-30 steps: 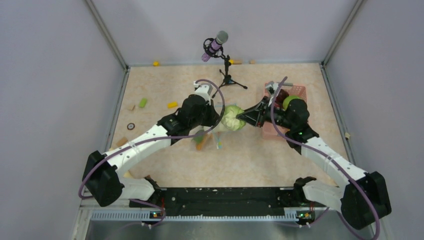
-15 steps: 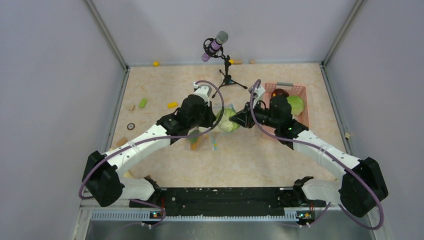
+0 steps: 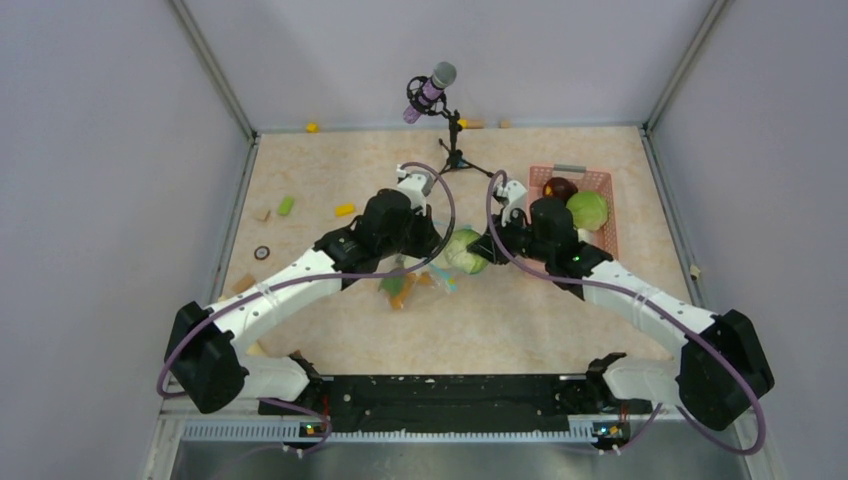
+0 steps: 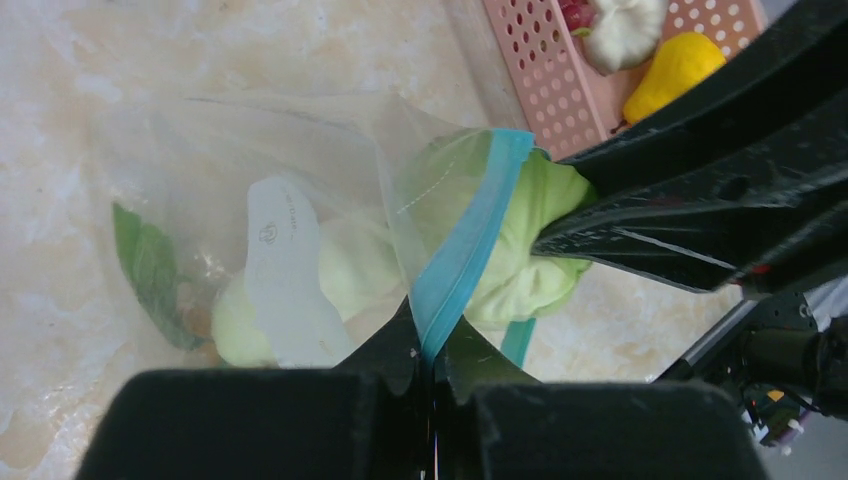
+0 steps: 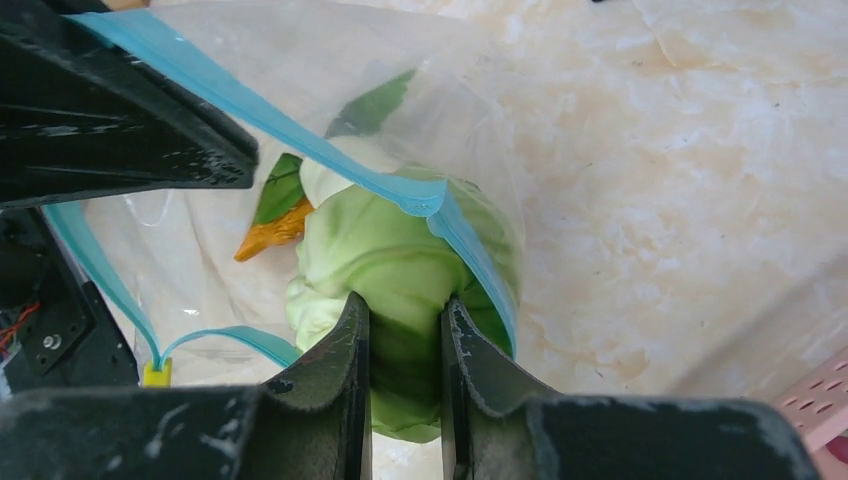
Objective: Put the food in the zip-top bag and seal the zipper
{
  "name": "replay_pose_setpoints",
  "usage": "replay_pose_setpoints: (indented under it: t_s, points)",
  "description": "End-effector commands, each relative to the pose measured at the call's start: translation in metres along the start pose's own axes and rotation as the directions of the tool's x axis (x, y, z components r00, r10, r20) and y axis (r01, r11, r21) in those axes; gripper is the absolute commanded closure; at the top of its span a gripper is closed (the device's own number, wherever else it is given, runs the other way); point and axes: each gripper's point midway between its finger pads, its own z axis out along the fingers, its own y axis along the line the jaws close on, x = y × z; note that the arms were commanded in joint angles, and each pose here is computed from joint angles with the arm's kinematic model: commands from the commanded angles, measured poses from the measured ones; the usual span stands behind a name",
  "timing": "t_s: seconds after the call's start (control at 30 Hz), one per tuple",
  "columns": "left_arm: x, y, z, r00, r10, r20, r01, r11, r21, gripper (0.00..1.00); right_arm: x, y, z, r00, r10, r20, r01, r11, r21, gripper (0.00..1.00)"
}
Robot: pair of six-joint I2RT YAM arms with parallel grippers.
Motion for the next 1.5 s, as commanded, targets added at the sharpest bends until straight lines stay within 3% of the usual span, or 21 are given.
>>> replay_pose_setpoints:
  t_s: [0.0, 0.17, 0.27, 0.37, 0.8, 0.87, 0.97, 1.13, 1.23, 1.33, 1.4, 1.47]
  points:
    - [-0.034, -0.040, -0.019, 0.993, 0.065, 0.098, -0.082, 0.980, 0.180, 1.00, -0.018, -0.007, 0.009, 0.999, -0.030, 0.023, 0.028, 0.997, 0.074, 1.00]
    - [-0.026, -0.048, -0.017, 0.994, 0.096, 0.058, -0.107, 0.967, 0.231, 1.00, -0.060, 0.002, 0.016, 0.979, 0.106, 0.175, -0.119, 0.991, 0.064, 1.00]
    - [-0.024, -0.049, -0.014, 0.994, 0.100, 0.040, -0.107, 0.968, 0.229, 1.00, -0.077, -0.001, 0.019, 0.917, 0.292, 0.270, -0.319, 0.946, 0.057, 1.00]
    - [-0.022, -0.047, -0.012, 0.995, 0.099, 0.027, -0.103, 0.972, 0.214, 1.00, -0.085, 0.002, 0.022, 0.867, 0.399, 0.299, -0.425, 0.905, 0.026, 1.00]
    - [-0.013, -0.042, 0.002, 0.995, 0.095, 0.005, -0.094, 0.975, 0.203, 1.00, -0.116, 0.031, 0.006, 0.783, 0.508, 0.360, -0.493, 0.859, -0.139, 1.00]
    - [-0.014, -0.046, 0.001, 0.995, 0.096, 0.007, -0.095, 0.970, 0.223, 1.00, -0.113, 0.026, 0.009, 0.788, 0.490, 0.372, -0.495, 0.864, -0.088, 1.00]
    - [-0.017, -0.046, -0.002, 0.996, 0.093, 0.020, -0.095, 0.972, 0.216, 1.00, -0.111, 0.033, 0.016, 0.847, 0.390, 0.361, -0.402, 0.914, -0.043, 1.00]
    - [-0.029, -0.038, -0.006, 0.996, 0.067, 0.065, -0.077, 0.984, 0.160, 1.00, -0.089, 0.066, 0.026, 0.969, 0.174, 0.173, -0.149, 0.977, -0.152, 1.00]
    - [-0.034, -0.034, -0.010, 0.994, 0.053, 0.092, -0.065, 0.989, 0.132, 1.00, -0.071, 0.077, 0.025, 0.994, 0.068, 0.082, -0.050, 0.976, -0.214, 1.00]
    - [-0.036, -0.034, -0.018, 0.991, 0.048, 0.125, -0.065, 0.988, 0.138, 1.00, -0.063, 0.070, 0.023, 0.999, 0.025, 0.036, -0.018, 0.984, -0.178, 0.98]
    - [-0.038, -0.034, -0.023, 0.988, 0.047, 0.149, -0.069, 0.987, 0.144, 1.00, -0.060, 0.054, 0.022, 0.999, 0.038, 0.015, -0.037, 0.997, -0.075, 0.73]
    - [-0.040, -0.031, -0.028, 0.985, 0.044, 0.168, -0.067, 0.989, 0.133, 1.00, -0.067, 0.038, 0.018, 0.998, 0.040, 0.046, -0.041, 0.999, 0.023, 0.59]
